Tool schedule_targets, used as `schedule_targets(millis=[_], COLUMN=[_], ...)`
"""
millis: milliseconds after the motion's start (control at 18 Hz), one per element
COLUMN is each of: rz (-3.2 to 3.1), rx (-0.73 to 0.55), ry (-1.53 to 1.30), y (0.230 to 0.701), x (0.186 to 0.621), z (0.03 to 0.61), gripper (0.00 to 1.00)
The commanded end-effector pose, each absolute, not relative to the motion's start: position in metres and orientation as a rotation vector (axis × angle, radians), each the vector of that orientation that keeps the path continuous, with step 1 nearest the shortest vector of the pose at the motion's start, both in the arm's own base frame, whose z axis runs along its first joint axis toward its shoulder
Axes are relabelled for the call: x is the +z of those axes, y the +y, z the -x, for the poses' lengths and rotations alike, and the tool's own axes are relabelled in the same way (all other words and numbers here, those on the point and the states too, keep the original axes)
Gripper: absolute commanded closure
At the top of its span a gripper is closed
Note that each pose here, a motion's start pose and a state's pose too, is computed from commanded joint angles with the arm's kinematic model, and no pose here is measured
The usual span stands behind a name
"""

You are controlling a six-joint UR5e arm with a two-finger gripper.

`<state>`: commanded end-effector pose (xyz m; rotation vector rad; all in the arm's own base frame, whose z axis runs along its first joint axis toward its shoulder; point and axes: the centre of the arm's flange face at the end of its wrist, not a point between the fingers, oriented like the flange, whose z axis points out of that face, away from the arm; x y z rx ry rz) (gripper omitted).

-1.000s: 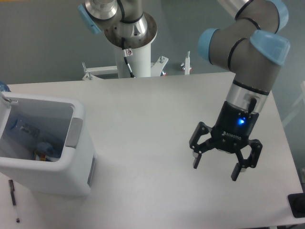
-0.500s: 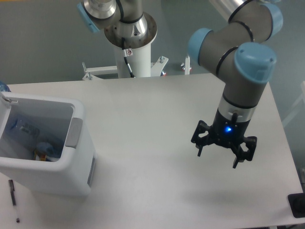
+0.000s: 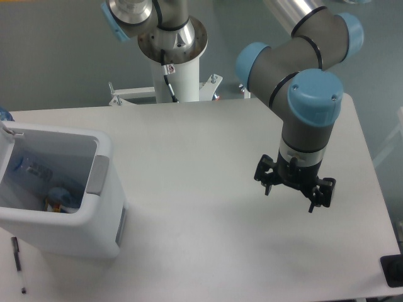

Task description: Place the trash in the trash can

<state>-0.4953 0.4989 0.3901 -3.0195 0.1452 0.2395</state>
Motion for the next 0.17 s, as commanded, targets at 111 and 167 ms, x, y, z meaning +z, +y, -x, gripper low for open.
schedule_targets(millis=[111, 167], rz=[3.020, 3.021], rx=[0.238, 0.236], ry=[0.159, 0.162], y=[0.4994, 0.4993], x=[0.3881, 0.3874], z=[0.4941, 0.4939], gripper=[0.00, 0.00])
